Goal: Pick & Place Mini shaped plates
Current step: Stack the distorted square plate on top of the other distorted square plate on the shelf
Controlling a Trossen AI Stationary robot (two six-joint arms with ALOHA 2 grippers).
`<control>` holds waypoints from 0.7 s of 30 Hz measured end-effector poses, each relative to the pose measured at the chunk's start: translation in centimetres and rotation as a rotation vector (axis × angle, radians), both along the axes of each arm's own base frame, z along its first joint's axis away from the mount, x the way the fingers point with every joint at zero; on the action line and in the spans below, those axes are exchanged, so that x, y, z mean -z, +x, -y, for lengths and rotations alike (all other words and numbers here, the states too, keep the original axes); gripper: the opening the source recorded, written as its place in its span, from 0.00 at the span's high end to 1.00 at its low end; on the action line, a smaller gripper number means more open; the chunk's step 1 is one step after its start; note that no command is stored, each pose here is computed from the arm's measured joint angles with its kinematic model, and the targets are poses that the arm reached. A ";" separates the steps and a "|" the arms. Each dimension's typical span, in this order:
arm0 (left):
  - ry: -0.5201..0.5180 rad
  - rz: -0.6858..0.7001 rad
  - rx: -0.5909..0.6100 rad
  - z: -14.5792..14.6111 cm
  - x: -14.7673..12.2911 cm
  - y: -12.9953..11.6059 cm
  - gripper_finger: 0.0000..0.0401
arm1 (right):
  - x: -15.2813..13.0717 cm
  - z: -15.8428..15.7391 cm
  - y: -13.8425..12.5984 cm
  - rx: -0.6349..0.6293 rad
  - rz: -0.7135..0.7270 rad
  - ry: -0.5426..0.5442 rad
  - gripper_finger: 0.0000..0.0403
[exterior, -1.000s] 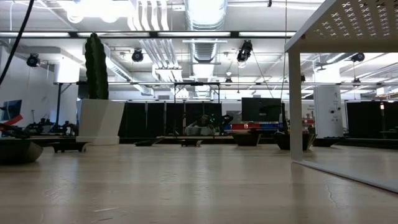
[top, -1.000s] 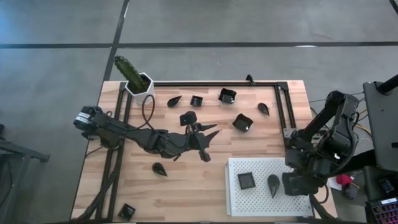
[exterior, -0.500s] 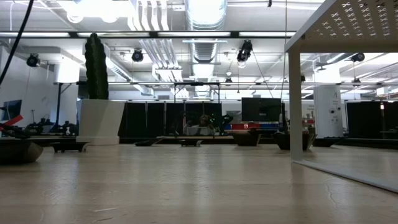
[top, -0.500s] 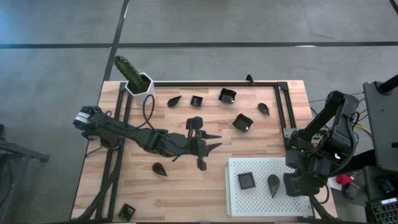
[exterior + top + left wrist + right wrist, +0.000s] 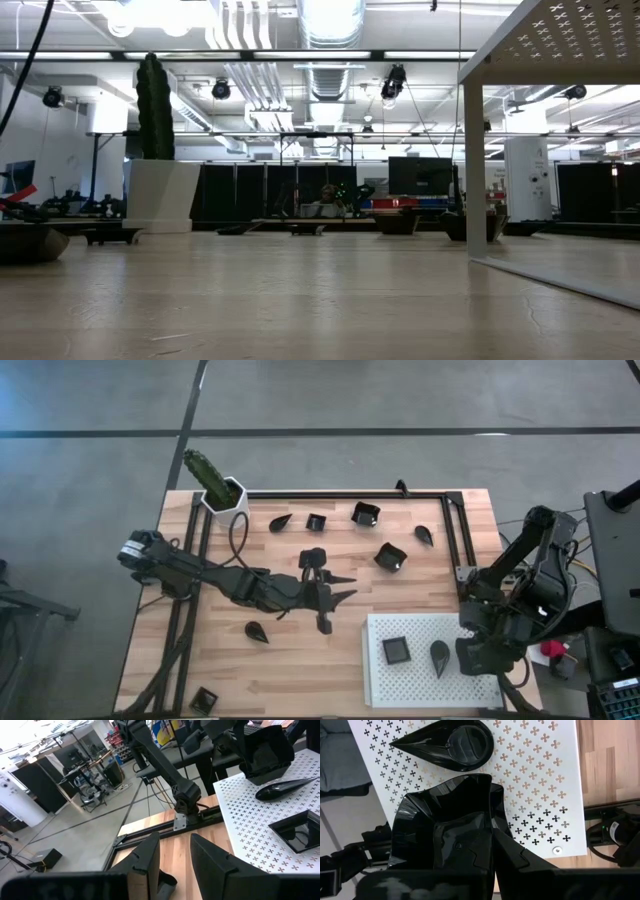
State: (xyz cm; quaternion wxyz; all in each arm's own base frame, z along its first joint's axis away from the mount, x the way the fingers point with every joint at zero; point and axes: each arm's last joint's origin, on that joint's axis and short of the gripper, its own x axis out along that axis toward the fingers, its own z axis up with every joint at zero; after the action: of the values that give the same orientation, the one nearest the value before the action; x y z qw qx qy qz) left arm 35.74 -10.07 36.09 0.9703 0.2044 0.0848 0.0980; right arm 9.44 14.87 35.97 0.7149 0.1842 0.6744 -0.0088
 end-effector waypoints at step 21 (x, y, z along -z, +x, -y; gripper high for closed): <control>0.008 -0.003 0.000 0.0 0.0 0.0 0.74 | 0.0 0.1 -0.1 -0.063 0.007 -0.002 0.77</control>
State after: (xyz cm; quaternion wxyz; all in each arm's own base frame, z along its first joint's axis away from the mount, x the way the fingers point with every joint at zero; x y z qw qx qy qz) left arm 35.74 -10.06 36.06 0.9693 0.2084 0.0859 0.0979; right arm 9.38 14.82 36.00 0.7175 0.1621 0.6773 0.0139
